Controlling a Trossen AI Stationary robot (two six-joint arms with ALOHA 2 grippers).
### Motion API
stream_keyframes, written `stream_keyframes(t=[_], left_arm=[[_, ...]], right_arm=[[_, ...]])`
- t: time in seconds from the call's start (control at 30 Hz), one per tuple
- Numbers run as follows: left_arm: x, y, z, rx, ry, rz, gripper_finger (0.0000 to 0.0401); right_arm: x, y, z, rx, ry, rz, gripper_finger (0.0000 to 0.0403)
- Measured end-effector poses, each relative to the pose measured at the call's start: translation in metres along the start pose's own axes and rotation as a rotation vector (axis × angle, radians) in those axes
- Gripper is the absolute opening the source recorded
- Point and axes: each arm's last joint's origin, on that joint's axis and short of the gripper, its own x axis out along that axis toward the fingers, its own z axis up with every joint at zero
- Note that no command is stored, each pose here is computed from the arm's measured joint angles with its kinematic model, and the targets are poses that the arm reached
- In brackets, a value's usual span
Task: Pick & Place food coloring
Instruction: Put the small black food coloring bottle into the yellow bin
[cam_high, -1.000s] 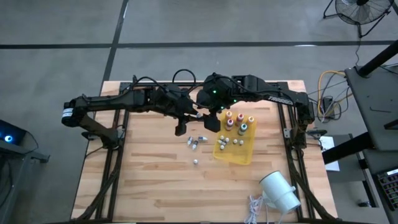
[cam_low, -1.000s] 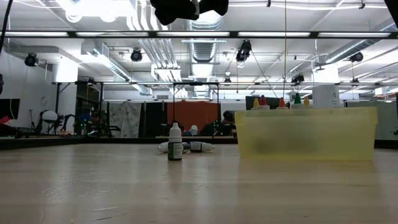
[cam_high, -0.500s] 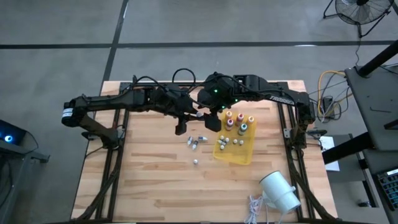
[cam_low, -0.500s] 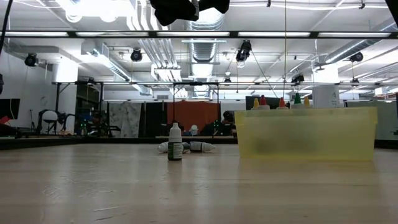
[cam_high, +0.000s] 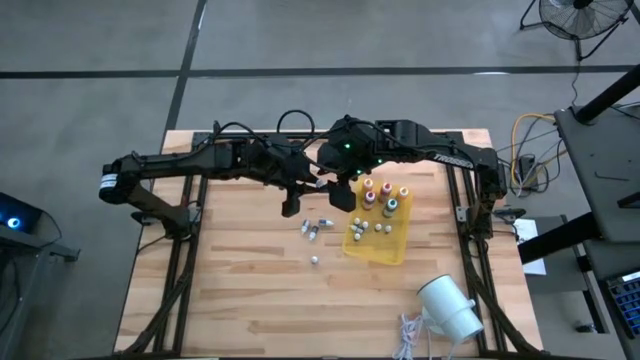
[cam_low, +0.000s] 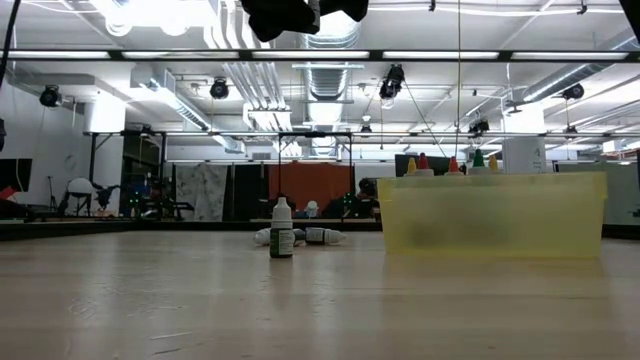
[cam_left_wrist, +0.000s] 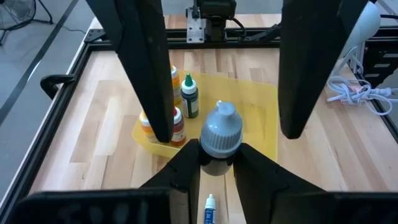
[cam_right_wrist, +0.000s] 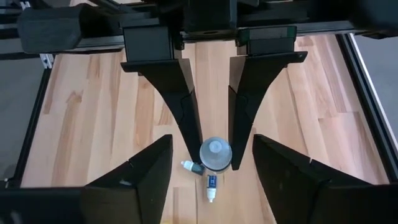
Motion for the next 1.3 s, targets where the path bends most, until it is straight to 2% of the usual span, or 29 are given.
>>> stream_keyframes(t=[0.73,1.3], left_arm=[[-0.0001,0.0008,-0.0002,-0.002,0.001,0.001,0.0062],[-0.0005,0.0043,-0.0013,-0.006,0.010,0.016,0.0068]], right_arm=[[0.0036,-0.0006,-0.0020,-0.009,0.015,0.006,0.0055],[0.0039,-0.0008,-0.0022,-0.022,0.016,0.002,0.0046]])
